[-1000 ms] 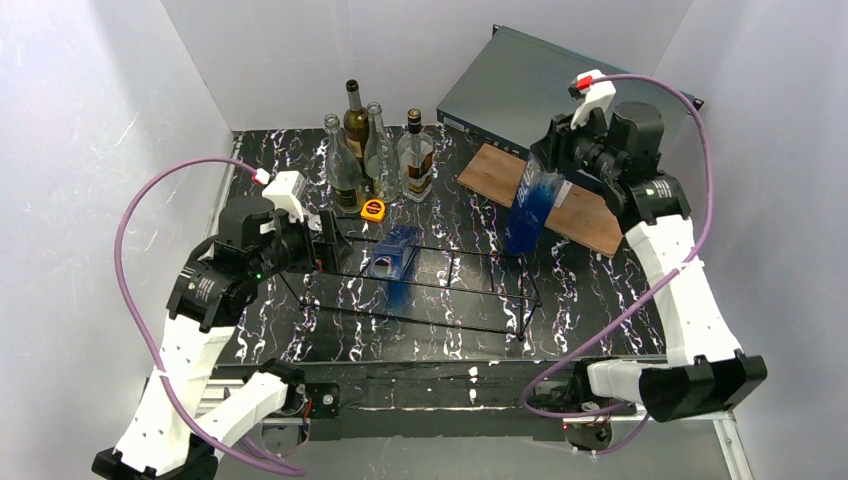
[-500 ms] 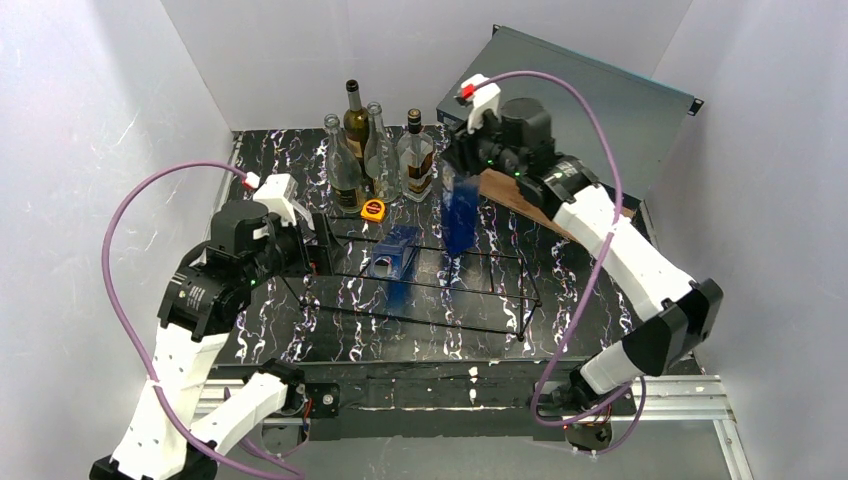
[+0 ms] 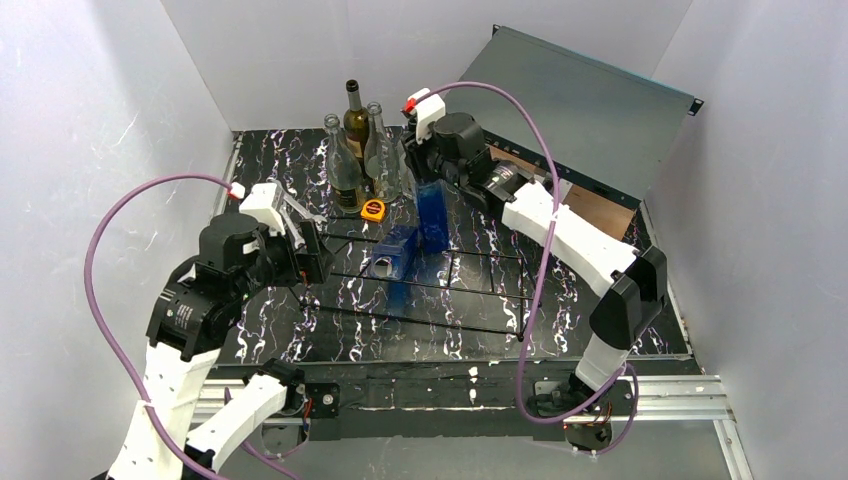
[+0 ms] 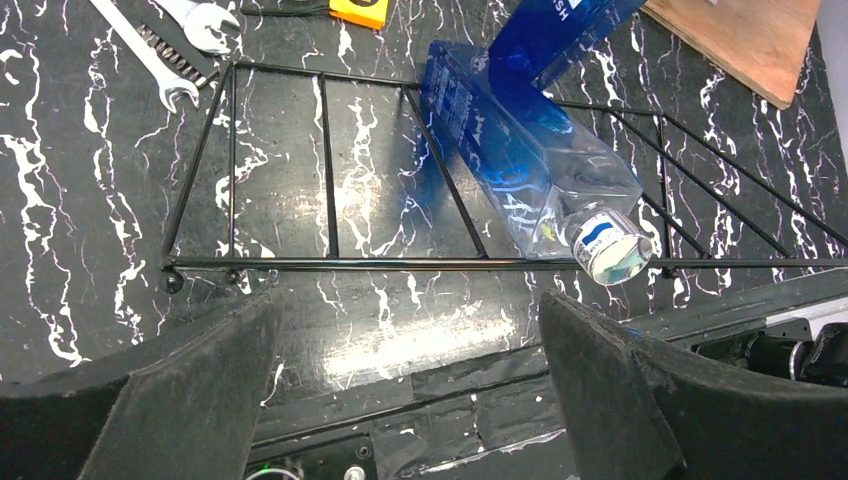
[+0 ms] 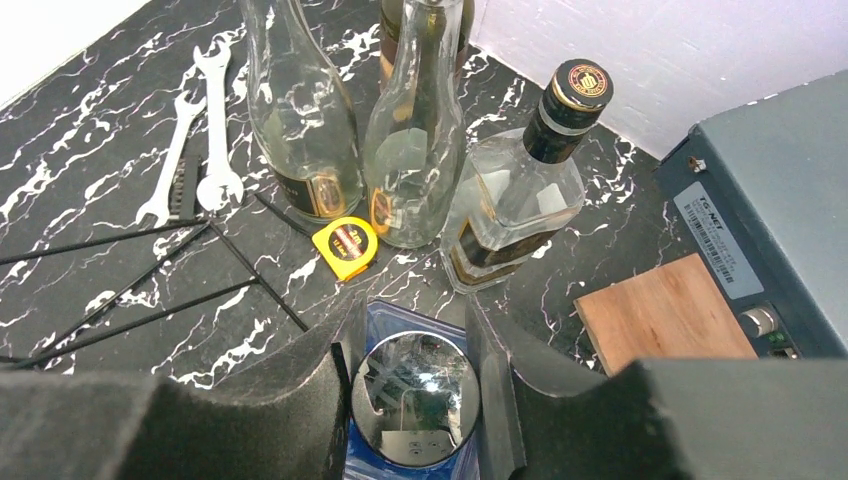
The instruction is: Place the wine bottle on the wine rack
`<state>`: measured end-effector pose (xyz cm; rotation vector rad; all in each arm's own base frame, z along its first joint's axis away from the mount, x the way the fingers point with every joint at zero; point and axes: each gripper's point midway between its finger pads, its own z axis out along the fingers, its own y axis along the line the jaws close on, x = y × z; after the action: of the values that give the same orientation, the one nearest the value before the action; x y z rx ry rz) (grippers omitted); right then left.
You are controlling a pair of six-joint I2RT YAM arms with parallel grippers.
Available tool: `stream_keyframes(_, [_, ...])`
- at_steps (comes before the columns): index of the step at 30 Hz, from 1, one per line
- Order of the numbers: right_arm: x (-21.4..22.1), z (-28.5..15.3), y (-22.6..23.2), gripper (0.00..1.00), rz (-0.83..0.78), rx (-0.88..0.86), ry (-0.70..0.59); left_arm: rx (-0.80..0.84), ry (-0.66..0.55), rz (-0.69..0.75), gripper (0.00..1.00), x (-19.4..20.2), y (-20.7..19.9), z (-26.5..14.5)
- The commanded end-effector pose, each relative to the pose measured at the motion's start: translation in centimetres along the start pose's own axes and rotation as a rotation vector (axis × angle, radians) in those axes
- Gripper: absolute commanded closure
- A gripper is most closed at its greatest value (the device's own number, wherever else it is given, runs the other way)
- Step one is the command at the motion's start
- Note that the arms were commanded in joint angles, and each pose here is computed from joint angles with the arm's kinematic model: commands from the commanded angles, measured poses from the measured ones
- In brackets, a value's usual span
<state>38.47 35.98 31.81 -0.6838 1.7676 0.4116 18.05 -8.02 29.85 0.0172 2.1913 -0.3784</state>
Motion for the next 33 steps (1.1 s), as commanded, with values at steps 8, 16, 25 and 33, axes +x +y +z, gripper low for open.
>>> stream_keyframes(8, [-5.9, -6.4, -0.6, 0.99, 0.179, 0.267, -0.210, -0.044, 0.060, -0.021, 0.02, 1.3, 0.6, 2.0])
stream_keyframes(16, [-1.8, -8.1, 0.4, 0.99, 0.266, 0.333, -0.185, -0.077, 0.073, -0.072, 0.02, 1.7, 1.0, 3.3])
stream_keyframes(25, [2.9, -9.5, 1.0, 0.99, 0.270, 0.381, -0.149, -0.095, 0.108, -0.117, 0.02, 2.6, 1.1, 5.3])
stream_keyframes(33, [5.2, -9.9, 2.2, 0.99, 0.248, 0.388, -0.094, -0.094, 0.125, -0.121, 0.02, 3.1, 1.0, 5.9])
